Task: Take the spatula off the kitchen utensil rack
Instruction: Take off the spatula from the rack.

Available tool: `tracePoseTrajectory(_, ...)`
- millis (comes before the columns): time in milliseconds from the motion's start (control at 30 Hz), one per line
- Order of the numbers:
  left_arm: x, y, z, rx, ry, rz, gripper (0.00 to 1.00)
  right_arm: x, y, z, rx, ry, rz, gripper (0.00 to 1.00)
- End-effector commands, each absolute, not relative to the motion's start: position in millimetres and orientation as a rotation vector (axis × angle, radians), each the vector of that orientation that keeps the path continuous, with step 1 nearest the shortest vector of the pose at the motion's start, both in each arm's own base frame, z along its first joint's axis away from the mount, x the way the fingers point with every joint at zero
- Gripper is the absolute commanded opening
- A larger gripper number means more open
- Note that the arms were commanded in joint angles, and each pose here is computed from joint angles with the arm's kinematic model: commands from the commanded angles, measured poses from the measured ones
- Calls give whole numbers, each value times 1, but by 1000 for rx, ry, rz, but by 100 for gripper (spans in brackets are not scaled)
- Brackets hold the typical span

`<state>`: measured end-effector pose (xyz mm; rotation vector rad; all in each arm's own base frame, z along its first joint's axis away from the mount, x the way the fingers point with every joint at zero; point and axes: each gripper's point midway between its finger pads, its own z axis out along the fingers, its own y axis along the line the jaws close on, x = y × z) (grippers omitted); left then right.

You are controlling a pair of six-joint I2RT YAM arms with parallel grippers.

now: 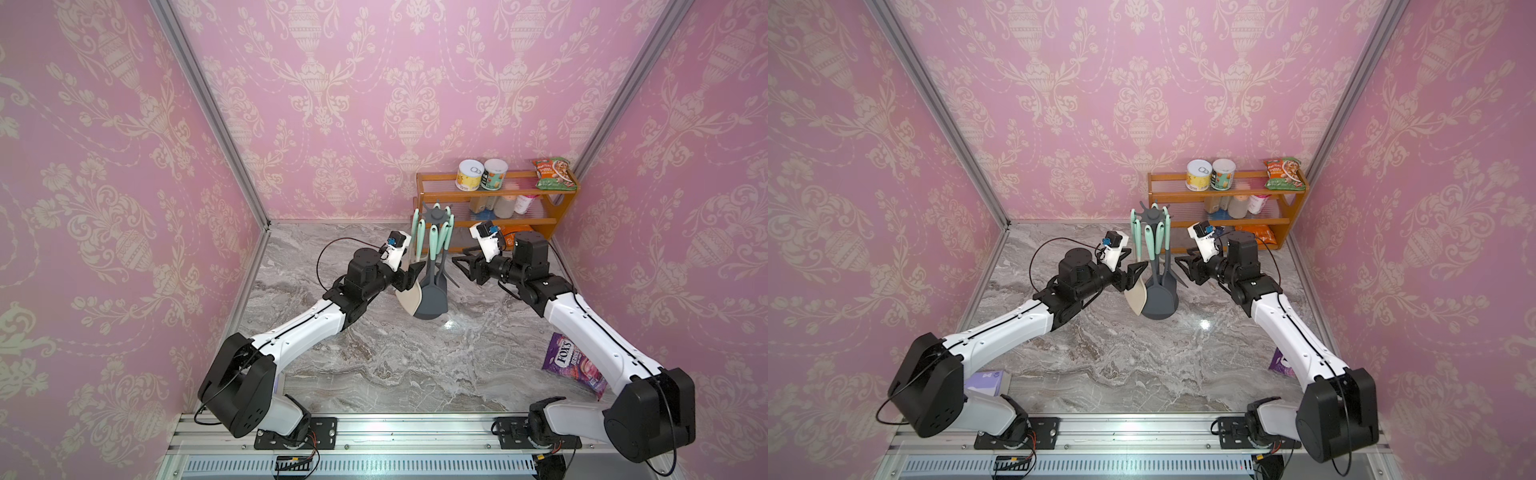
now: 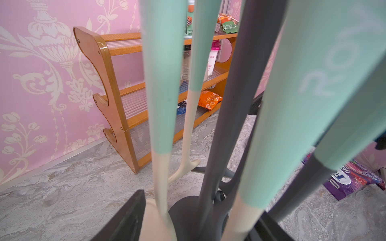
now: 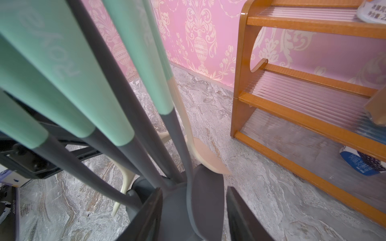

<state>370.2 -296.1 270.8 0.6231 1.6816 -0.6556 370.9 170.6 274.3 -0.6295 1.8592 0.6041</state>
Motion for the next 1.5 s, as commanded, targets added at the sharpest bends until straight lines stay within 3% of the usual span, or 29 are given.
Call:
tracePoseTrajectory(0,364,-310,298,651,1593,-694,71,361,169,281,-615,1837,603,53)
tracePoseTrajectory(400,360,-314,299,672,1594,-575,44,360,169,266,-591,1879,630,55)
tracePoseTrajectory(600,360,-308,303,666,1598,-536,22,367,175,256,-581,1889,683,55)
tracePoseTrajectory(1000,367,-298,321,663,1565,-436,21,366,175,253,-565,1888,691,55)
tracePoseTrajectory(1467,369,-278,343,633,1514,-296,4,366,172,252,-554,1902,669,55)
